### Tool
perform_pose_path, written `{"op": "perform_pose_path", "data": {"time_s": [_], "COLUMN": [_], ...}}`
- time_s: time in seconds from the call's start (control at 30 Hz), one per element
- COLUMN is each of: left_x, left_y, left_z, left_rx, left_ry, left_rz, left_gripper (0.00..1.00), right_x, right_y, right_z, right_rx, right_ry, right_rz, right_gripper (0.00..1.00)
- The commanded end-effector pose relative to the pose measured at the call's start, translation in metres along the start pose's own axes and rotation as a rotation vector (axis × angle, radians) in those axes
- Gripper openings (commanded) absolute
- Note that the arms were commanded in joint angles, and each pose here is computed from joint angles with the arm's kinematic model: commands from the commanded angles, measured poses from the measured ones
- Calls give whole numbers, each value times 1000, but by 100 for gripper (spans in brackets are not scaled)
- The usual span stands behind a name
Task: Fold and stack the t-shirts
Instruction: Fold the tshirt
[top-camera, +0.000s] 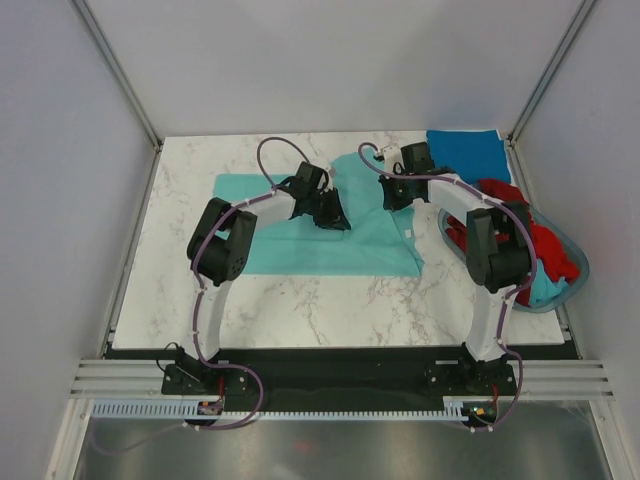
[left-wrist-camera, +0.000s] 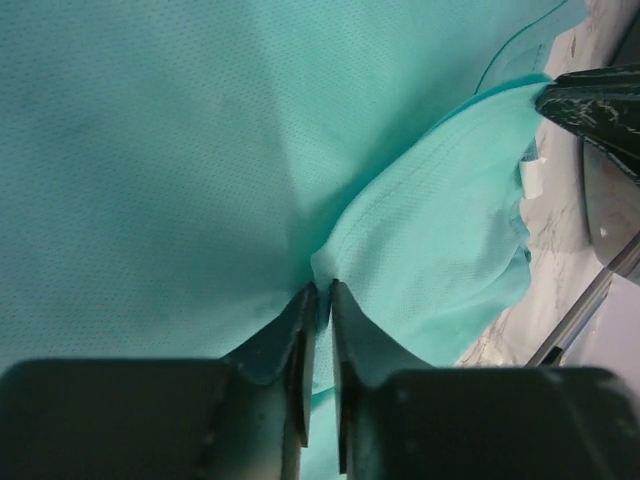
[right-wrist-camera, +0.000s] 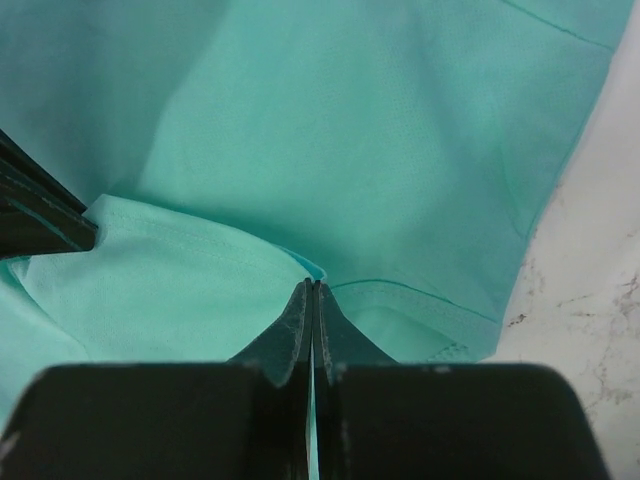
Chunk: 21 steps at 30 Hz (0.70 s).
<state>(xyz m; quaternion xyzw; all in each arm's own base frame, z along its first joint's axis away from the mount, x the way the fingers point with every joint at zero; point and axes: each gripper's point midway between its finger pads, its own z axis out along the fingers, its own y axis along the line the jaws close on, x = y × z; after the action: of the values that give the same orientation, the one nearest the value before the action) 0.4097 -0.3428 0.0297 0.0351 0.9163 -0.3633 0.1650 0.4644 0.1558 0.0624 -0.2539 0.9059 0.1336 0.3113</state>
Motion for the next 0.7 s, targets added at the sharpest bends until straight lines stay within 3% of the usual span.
{"op": "perform_pose_path", "data": {"time_s": [0.0,0.03,0.13,0.37,0.57,0.67], "left_x": [-16,-16,-17,-17,-23,-29], "left_y": [-16,-16,-19,-24,-22,-31], "left_z": [-6,-7,-11,-18,-35,-46], "left_rx": [9,3,-5,-54,-111,-103], "left_ry": [-60,-64,-78,-127,-198,-229], "left_rz": [23,21,17,11,-47,-50], "left_gripper": [16,8,2,2,14,26], "right_x": [-22,-27,-31,-25,-30,-35], "right_y": [6,6,8,1,-2,-5], "right_z": [-12,-12,-17,-16,-20,-22], "right_rx": [-22,-21,-17,20,45,68], "right_ry": [-111,-136,-172,-166,-175,-178], "right_rz": [-60,-71,-84,-79,-71,-43], "right_gripper": [0,0,0,0,1,19]}}
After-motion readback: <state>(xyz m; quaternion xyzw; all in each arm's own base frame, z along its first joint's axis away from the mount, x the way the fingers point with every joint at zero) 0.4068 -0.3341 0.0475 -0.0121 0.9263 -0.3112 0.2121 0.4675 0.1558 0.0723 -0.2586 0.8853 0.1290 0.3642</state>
